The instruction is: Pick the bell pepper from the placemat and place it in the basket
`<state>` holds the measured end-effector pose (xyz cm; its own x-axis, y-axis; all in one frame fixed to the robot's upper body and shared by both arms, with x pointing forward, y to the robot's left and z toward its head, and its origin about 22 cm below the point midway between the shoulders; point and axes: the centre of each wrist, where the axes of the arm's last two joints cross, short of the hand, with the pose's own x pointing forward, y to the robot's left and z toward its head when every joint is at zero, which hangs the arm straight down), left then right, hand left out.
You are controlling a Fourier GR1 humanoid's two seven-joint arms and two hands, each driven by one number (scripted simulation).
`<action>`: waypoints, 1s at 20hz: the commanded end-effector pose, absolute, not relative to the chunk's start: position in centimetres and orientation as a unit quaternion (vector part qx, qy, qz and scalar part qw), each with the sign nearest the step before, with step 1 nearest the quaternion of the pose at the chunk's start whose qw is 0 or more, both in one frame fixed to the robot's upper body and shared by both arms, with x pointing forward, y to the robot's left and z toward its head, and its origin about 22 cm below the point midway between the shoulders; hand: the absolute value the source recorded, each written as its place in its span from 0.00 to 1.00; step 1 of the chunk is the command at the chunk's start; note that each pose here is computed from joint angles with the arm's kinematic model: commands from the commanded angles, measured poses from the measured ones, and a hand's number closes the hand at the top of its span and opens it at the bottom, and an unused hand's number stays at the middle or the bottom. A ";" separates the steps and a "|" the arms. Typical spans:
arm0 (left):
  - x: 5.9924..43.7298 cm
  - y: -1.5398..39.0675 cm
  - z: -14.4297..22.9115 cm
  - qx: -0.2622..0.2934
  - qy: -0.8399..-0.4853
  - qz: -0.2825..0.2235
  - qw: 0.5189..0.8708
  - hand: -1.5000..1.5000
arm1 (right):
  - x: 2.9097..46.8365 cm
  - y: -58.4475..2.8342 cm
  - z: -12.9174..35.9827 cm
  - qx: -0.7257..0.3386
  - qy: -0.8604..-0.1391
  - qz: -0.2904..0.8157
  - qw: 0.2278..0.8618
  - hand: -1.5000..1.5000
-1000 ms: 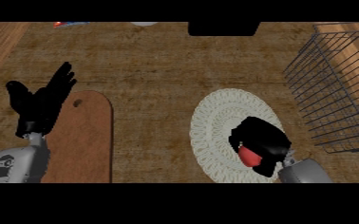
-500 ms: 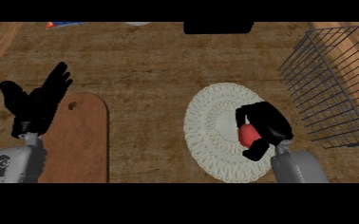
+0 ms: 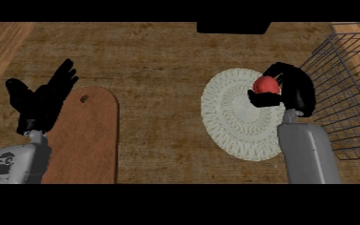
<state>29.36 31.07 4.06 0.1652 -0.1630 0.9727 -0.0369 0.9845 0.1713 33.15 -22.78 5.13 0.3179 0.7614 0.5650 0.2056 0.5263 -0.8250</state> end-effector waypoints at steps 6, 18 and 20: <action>31.3 28.4 5.7 0.048 -0.659 -0.083 0.746 0.50 | 38.6 -17.6 14.7 -0.547 -0.564 -0.080 0.614 1.00; 31.3 28.1 4.4 0.053 -0.648 -0.073 0.756 0.50 | 44.0 -11.7 22.4 -0.661 -0.453 -0.155 0.577 1.00; 30.7 28.4 4.3 0.058 -0.653 -0.066 0.753 0.50 | 44.7 -13.3 25.5 -0.676 -0.444 -0.173 0.562 1.00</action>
<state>31.24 28.25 4.83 0.1387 -0.1809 0.9737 0.0396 0.9834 0.1771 43.71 -13.72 21.90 0.4942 0.5531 0.6707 0.7598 0.1000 -0.6424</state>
